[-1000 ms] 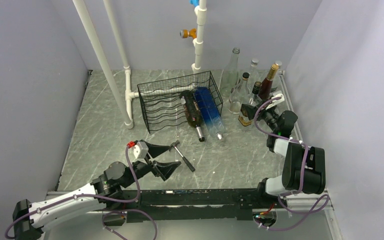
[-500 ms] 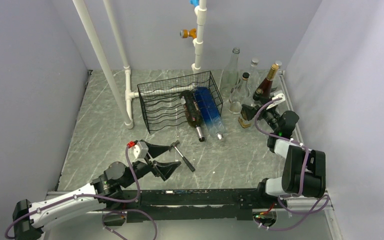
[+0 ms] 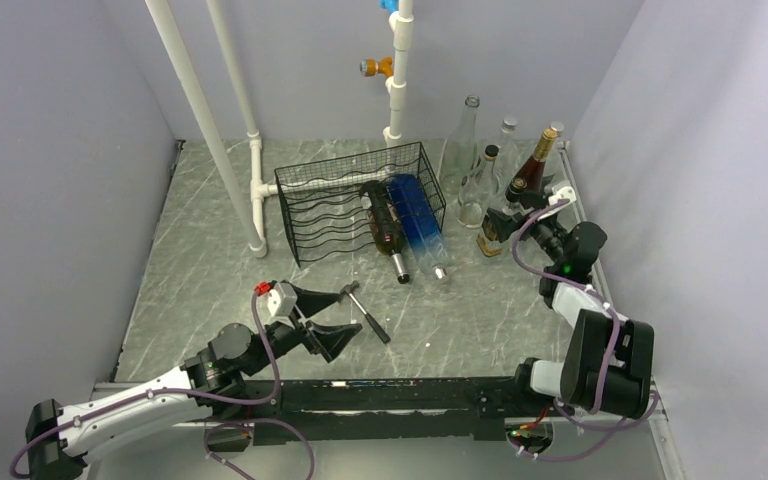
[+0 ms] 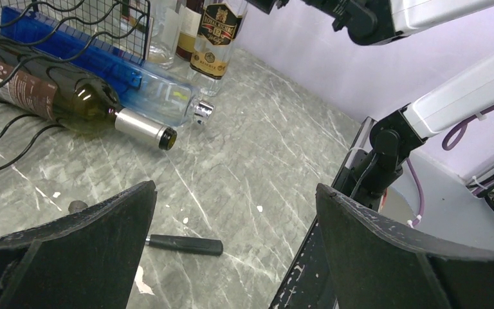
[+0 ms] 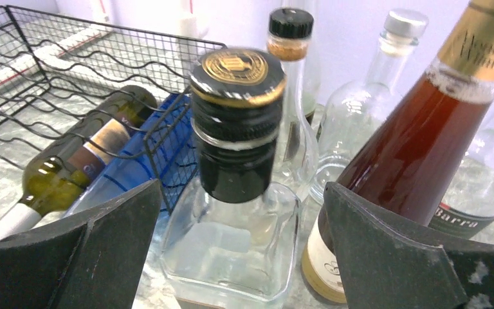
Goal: Take the wine bottle off the wine rack
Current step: Place the wine bottle at the center of the board, then pick up the wine bottle from the wine rack.
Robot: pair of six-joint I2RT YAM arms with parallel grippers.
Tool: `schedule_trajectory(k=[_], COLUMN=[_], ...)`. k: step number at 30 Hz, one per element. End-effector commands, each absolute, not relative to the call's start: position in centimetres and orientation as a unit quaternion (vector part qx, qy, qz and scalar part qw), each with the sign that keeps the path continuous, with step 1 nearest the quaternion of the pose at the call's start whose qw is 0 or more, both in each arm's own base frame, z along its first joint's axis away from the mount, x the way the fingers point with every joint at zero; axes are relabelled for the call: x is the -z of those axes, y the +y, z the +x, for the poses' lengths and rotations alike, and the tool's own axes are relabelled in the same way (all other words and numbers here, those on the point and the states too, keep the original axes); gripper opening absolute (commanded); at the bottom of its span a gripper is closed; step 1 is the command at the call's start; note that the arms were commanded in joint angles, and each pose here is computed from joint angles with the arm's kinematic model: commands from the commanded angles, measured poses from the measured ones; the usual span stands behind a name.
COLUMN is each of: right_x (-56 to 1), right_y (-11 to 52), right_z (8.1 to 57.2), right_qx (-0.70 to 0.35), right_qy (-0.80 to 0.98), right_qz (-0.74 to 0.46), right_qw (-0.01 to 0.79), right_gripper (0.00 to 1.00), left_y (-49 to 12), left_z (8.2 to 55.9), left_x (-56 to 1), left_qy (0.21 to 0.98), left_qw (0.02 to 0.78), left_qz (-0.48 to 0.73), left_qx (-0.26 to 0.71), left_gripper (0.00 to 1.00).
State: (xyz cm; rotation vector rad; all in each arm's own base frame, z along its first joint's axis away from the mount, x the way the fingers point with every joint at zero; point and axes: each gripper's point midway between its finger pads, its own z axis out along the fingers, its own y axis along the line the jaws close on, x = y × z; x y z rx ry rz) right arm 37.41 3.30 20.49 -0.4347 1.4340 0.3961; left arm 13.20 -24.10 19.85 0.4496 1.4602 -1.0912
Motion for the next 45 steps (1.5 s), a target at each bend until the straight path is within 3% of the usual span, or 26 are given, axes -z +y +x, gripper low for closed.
schedule_trajectory(k=[1, 12, 28, 45], right_x=[-24.0, -26.0, -33.5, -33.2], right_y=[3.8, 4.2, 4.4, 10.0], right_z=[36.7, 35.3, 31.2, 21.8], right_qx=[-0.170, -0.174, -0.126, -0.247], right_qy=[0.624, 0.665, 0.683, 0.625], right_qz=[-0.246, -0.294, -0.350, -0.449], right_qw=[0.722, 0.664, 0.628, 0.589], right_gripper=[1.00, 1.00, 1.00, 1.00], left_y=[-24.2, -24.0, -24.0, -24.4], left_z=[12.7, 13.2, 13.5, 13.7], left_x=[-22.1, -22.1, -22.6, -22.6], left_qy=[0.611, 0.649, 0.661, 0.673], left_qw=[0.592, 0.567, 0.562, 0.547], left_qz=[0.187, 0.163, 0.153, 0.136], left_qx=[0.491, 0.480, 0.473, 0.479], left_gripper=[0.99, 0.99, 0.99, 0.99])
